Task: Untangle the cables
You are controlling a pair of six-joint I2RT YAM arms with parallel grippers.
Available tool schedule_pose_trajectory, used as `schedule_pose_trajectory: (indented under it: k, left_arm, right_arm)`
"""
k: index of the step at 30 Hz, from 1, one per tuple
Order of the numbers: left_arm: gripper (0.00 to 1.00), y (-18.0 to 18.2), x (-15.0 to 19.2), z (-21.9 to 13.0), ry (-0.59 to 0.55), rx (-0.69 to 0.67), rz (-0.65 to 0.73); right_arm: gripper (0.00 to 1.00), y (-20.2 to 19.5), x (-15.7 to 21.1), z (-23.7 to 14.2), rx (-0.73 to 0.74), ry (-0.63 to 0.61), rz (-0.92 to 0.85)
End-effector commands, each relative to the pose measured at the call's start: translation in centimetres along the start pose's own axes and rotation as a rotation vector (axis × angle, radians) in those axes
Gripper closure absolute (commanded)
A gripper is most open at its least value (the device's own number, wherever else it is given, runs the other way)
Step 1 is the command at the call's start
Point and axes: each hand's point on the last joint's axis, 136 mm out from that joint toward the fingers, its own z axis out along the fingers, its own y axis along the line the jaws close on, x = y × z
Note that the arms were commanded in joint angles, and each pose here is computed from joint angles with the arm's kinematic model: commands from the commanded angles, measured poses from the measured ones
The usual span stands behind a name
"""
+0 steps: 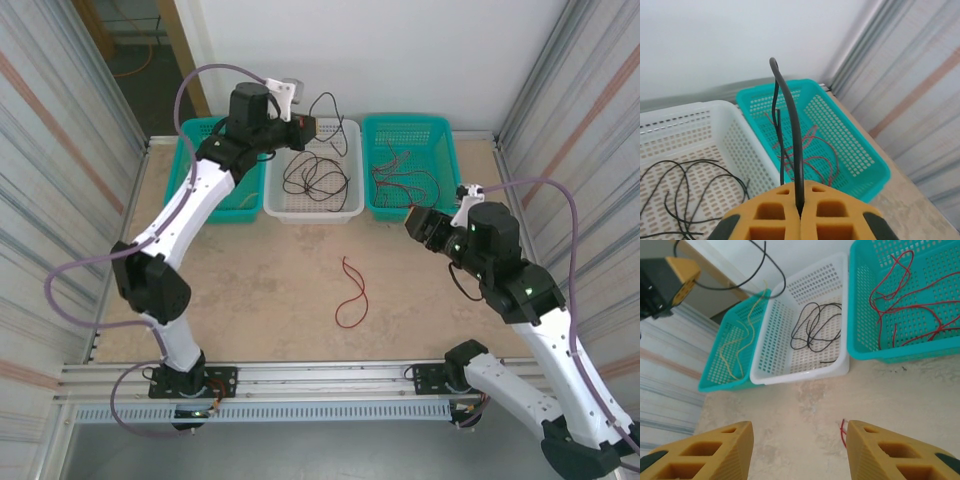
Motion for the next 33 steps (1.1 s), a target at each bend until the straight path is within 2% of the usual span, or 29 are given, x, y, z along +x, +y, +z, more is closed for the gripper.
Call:
schedule_pose_trajectory:
  k: [1, 2, 4, 7, 9, 16, 23, 27, 33]
  left_arm:
    - [0.94, 2.0, -0.3, 1.4, 0.012, -0.044, -0.033]
    - [0.83, 2.4, 0.1, 2.0, 0.023, -0.049, -0.033]
    - [0.57, 3.3, 0.8, 3.0, 0.036, -0.069, -0.032]
    - [0.37, 3.9, 1.2, 3.4, 0.038, -0.089, -0.030]
    - [0.31, 4.0, 1.1, 3.4, 0.033, -0.095, -0.023]
    - [0.18, 2.9, 0.0, 1.4, 0.005, -0.088, 0.007]
    - [0.18, 0.5, -0.2, -3.4, -0.049, -0.064, 0.011]
    - [0.20, -1.3, 2.0, -6.5, -0.047, -0.029, 0.014]
    - [0.21, -3.4, 7.8, -9.7, -0.004, 0.071, -0.052]
  right_arm:
    - [0.49, -1.7, 1.4, 0.1, 0.054, 0.027, 0.026]
    - [0.49, -1.8, 1.5, 0.1, 0.057, 0.032, 0.024]
    - [0.49, -2.0, 1.7, 0.2, 0.066, 0.037, 0.018]
    - [0.49, -2.1, 1.6, 0.1, 0.078, 0.038, 0.001]
    - [0.48, -2.2, 1.6, 0.2, 0.084, 0.042, -0.009]
    - [0.48, -2.6, 3.5, 1.1, 0.097, 0.141, -0.035]
    - [0.48, -5.9, 9.7, 3.8, 0.170, 0.312, -0.003]
    - [0.49, -7.5, 13.9, 6.0, 0.246, 0.446, -0.054]
    - [0.53, -9.1, 18.9, 9.9, 0.392, 0.599, -0.181]
